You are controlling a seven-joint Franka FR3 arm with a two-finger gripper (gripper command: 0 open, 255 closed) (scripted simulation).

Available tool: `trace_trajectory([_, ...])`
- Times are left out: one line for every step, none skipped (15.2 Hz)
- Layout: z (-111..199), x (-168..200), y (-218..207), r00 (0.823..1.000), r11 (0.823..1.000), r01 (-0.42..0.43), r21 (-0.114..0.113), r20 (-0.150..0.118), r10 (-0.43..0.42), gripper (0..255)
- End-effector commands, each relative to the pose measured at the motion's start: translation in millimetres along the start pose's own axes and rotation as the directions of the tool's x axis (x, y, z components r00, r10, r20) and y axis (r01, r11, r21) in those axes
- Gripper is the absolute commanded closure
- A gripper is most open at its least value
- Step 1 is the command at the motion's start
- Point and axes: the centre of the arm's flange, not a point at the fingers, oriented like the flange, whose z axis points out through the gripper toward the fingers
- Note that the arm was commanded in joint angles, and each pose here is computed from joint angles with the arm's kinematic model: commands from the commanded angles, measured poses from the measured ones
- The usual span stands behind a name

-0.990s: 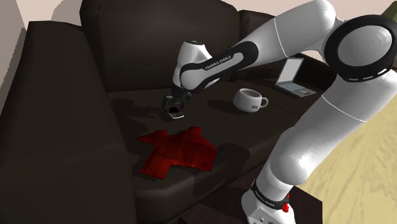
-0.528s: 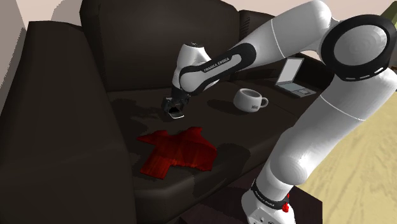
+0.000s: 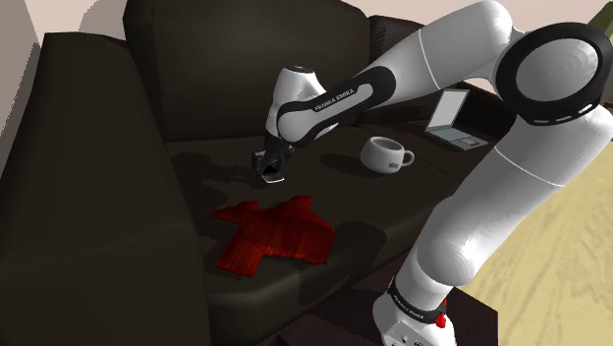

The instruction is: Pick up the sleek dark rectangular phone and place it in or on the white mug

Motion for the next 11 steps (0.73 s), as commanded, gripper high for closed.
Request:
trace_trajectory([1, 0, 0, 1.0, 1.0, 0.0, -0.001, 0.003, 0.0, 255])
trace_trajectory([1, -1, 0, 1.0, 1.0, 0.0, -0.001, 0.003, 0.0, 255])
trace_trajectory([1, 0, 0, 1.0, 1.0, 0.0, -0.001, 0.003, 0.0, 255])
trace_trajectory([-4, 1, 0, 1.0, 1.0, 0.0, -0.001, 0.003, 0.0, 255])
trace_trajectory([-10, 2, 0, 1.0, 1.0, 0.0, -0.001, 0.003, 0.0, 255])
trace_trajectory([-15, 3, 0, 1.0, 1.0, 0.0, -0.001, 0.003, 0.0, 255])
trace_trajectory([-20, 4, 0, 1.0, 1.0, 0.0, -0.001, 0.003, 0.0, 255])
trace_trajectory([-25, 6, 0, 1.0, 1.0, 0.0, -0.001, 0.003, 0.0, 255])
trace_trajectory([-30, 7, 0, 1.0, 1.0, 0.0, -0.001, 0.003, 0.0, 255])
trace_trajectory([-35, 8, 0, 1.0, 1.0, 0.0, -0.001, 0.003, 0.0, 255])
trace_trajectory([-40, 9, 0, 1.0, 1.0, 0.0, -0.001, 0.003, 0.0, 255])
